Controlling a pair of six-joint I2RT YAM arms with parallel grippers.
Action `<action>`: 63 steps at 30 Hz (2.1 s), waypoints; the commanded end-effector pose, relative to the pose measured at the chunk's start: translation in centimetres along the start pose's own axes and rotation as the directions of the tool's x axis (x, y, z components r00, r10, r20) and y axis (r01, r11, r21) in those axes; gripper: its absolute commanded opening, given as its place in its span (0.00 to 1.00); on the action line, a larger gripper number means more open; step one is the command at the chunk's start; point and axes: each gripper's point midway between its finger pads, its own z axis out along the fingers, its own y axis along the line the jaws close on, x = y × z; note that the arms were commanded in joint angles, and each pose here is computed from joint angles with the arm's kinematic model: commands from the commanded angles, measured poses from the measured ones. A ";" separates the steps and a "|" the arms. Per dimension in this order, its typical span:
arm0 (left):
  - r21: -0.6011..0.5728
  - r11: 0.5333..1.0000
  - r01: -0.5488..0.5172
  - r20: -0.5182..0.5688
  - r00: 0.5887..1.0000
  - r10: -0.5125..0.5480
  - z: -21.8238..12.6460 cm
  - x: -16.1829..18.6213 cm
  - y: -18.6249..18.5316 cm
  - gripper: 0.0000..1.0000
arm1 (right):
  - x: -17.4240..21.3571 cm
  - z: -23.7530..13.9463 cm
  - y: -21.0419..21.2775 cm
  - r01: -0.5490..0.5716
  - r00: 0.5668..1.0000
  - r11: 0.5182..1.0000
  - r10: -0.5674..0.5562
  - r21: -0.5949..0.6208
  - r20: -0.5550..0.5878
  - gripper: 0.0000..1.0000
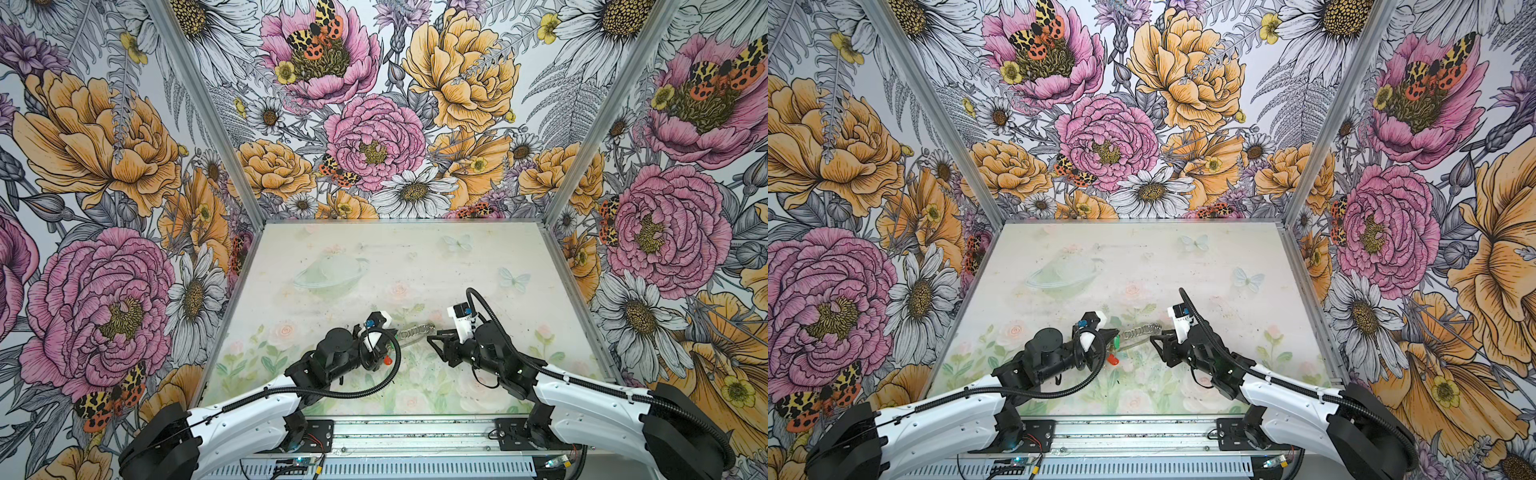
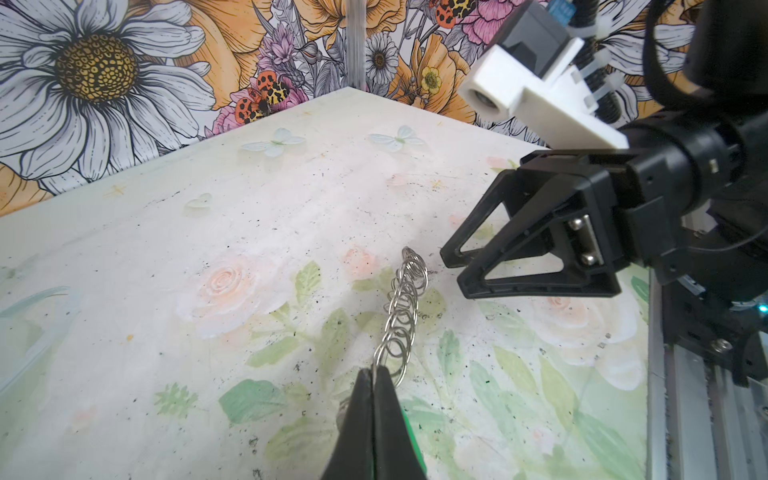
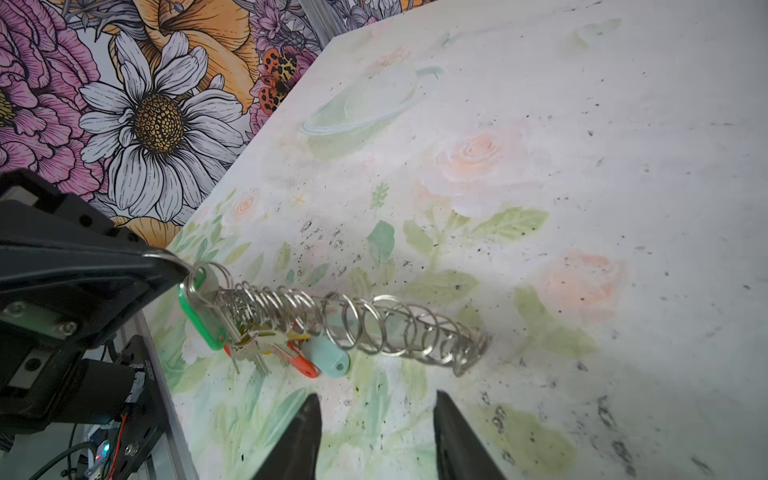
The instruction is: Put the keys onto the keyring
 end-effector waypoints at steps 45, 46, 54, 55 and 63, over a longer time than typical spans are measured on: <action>-0.364 0.796 0.484 -0.066 0.839 -0.540 -5.1 7.4 4.0 0.00 | 6.2 6.4 2.1 -0.525 0.817 0.851 0.507 0.009 -0.275 0.51; -0.367 0.794 0.484 -0.069 0.838 -0.542 -5.1 7.6 4.0 0.00 | 6.5 6.4 2.0 -0.544 0.805 0.839 0.526 0.011 -0.274 0.50; -0.393 0.757 0.521 -0.039 0.814 -0.580 -5.3 7.8 4.5 0.00 | 8.2 6.6 1.4 -0.626 0.741 0.778 0.612 0.046 -0.277 0.48; -0.402 0.749 0.526 -0.032 0.810 -0.586 -5.3 7.6 4.7 0.00 | 8.5 6.6 1.2 -0.635 0.732 0.770 0.623 0.055 -0.275 0.48; -0.362 0.723 0.589 0.050 0.787 -0.616 -4.5 3.6 4.8 0.00 | 10.0 6.2 0.6 -0.670 0.693 0.736 0.666 0.095 -0.277 0.47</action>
